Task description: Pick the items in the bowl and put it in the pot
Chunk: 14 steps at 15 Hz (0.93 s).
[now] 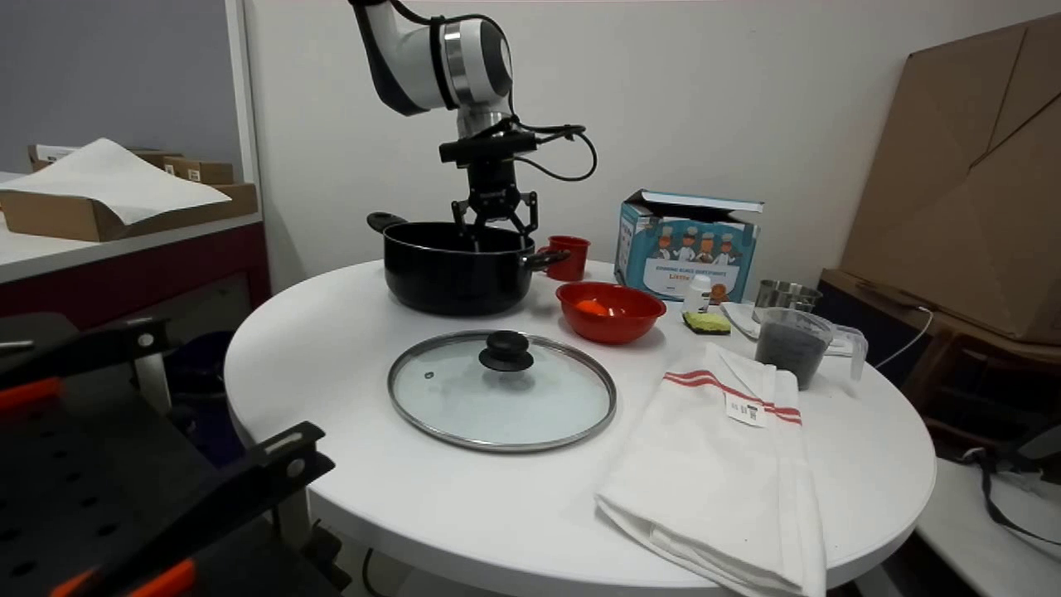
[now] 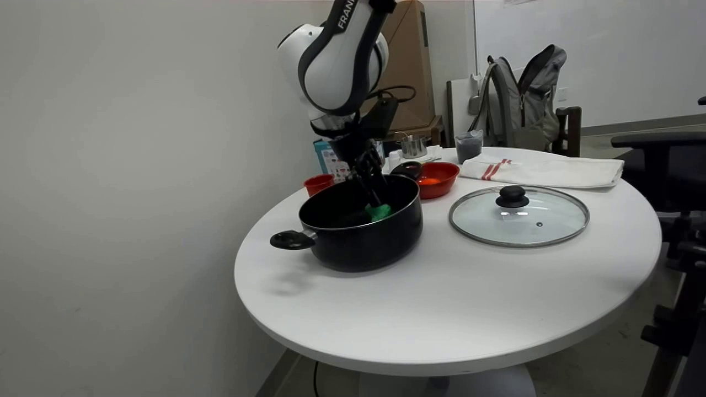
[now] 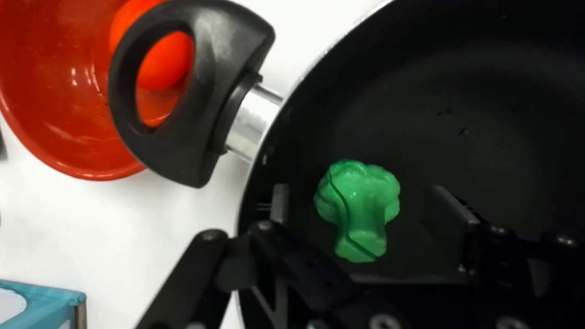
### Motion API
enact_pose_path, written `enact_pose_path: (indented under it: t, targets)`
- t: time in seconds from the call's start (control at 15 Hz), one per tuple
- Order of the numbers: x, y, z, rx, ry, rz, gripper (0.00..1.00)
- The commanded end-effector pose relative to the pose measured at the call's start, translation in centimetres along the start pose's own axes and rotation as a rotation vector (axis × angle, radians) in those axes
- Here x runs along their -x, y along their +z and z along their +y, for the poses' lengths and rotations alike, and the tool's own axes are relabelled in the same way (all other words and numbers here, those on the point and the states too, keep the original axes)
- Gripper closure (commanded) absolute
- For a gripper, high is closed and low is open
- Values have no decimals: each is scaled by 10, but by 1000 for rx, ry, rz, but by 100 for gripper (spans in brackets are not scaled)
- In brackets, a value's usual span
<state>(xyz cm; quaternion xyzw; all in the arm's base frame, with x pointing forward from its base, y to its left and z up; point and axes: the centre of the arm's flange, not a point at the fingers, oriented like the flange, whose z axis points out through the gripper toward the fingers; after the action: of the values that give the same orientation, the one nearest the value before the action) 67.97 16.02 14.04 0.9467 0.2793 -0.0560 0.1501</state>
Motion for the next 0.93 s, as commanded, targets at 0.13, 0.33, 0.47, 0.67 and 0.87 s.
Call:
enact_pose_path:
  t: [0.13, 0.33, 0.47, 0.67, 0.87]
  targets:
    - [15, -45, 10, -56, -43, -4, 0]
    - [34, -76, 20, -87, -55, -18, 0]
    - [50, -95, 37, -103, -20, -11, 0]
    - [73, -108, 75, -127, 65, -11, 0]
    - [97, -102, 124, -158, 163, -17, 0]
